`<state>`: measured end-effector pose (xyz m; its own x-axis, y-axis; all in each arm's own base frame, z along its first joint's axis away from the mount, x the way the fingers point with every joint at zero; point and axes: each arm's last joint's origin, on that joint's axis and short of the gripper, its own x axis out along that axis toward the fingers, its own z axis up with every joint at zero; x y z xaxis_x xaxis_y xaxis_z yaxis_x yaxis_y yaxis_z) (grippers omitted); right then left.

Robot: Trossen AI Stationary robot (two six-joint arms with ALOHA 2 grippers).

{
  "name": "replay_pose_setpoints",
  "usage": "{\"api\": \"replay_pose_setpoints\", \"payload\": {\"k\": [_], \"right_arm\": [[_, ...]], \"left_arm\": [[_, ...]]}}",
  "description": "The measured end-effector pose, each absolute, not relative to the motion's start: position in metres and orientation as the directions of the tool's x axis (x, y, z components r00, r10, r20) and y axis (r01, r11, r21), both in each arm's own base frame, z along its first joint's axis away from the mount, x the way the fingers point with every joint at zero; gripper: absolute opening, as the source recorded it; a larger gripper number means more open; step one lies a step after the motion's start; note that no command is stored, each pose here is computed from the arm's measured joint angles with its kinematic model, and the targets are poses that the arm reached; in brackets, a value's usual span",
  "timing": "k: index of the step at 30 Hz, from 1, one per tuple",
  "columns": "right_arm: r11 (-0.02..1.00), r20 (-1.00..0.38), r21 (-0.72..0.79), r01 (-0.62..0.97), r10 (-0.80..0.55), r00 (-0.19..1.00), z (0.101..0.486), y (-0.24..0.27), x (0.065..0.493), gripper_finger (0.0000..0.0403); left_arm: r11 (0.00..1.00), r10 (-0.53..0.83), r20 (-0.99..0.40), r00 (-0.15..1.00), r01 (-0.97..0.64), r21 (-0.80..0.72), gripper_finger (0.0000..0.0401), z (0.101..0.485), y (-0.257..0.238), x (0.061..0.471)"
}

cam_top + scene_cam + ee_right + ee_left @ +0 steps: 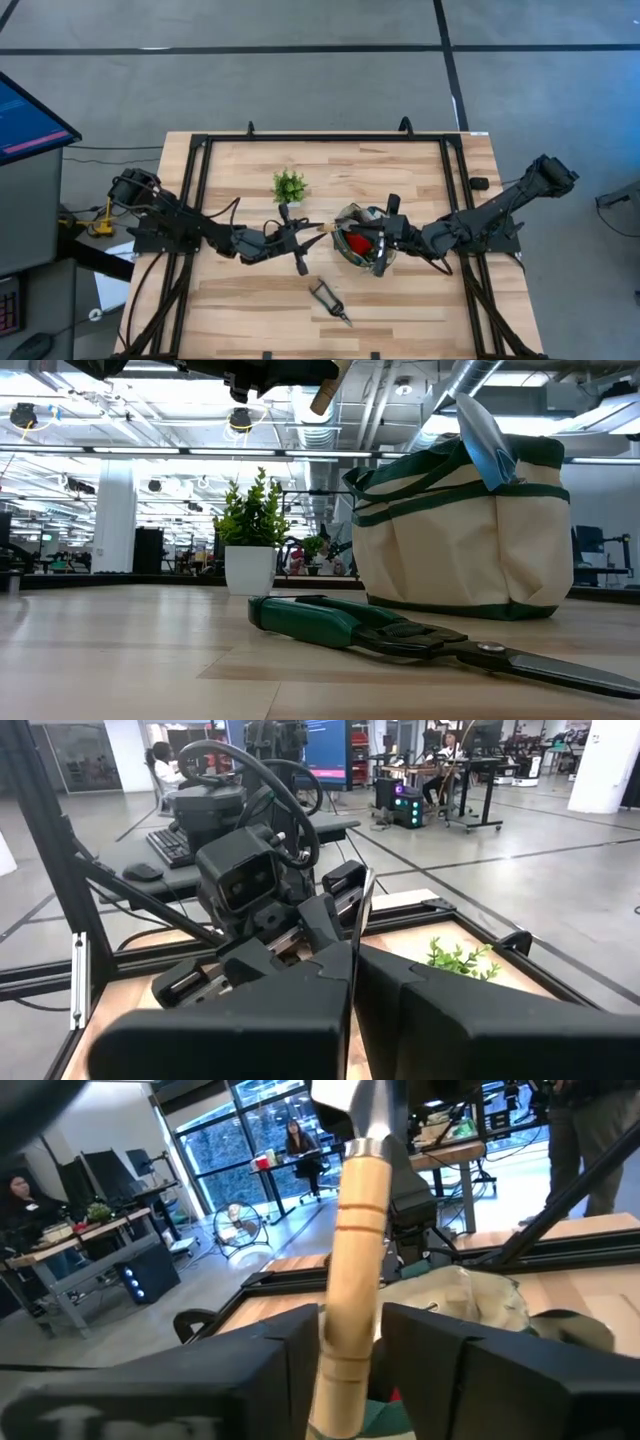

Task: Pick & Place Garden tools in Gardening bag
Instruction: Put the brown trowel into the white gardening bag

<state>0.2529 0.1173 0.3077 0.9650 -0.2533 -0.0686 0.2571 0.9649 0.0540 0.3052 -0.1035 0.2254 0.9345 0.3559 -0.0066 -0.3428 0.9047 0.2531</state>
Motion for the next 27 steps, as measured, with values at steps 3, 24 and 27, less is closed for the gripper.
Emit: {"api": "replay_pose_setpoints", "payload": {"k": [3,24,27], "right_arm": [[0.966,-0.068,0.055,0.252,-0.248,0.966,0.308,0.118,0.252,0.0],[0.965,-0.4,0.142,0.218,-0.146,0.905,0.325,0.099,0.271,0.0],[0.966,-0.464,0.156,0.208,-0.114,0.879,0.317,0.095,0.279,0.0]], "left_arm": [[0.909,0.346,-0.007,0.938,-0.333,0.249,0.0114,0.225,-0.107,0.304],[0.882,0.391,-0.056,0.919,-0.356,0.308,0.0173,0.221,-0.126,0.292],[0.859,0.437,-0.064,0.897,-0.395,0.326,0.0173,0.22,-0.125,0.291]]}}
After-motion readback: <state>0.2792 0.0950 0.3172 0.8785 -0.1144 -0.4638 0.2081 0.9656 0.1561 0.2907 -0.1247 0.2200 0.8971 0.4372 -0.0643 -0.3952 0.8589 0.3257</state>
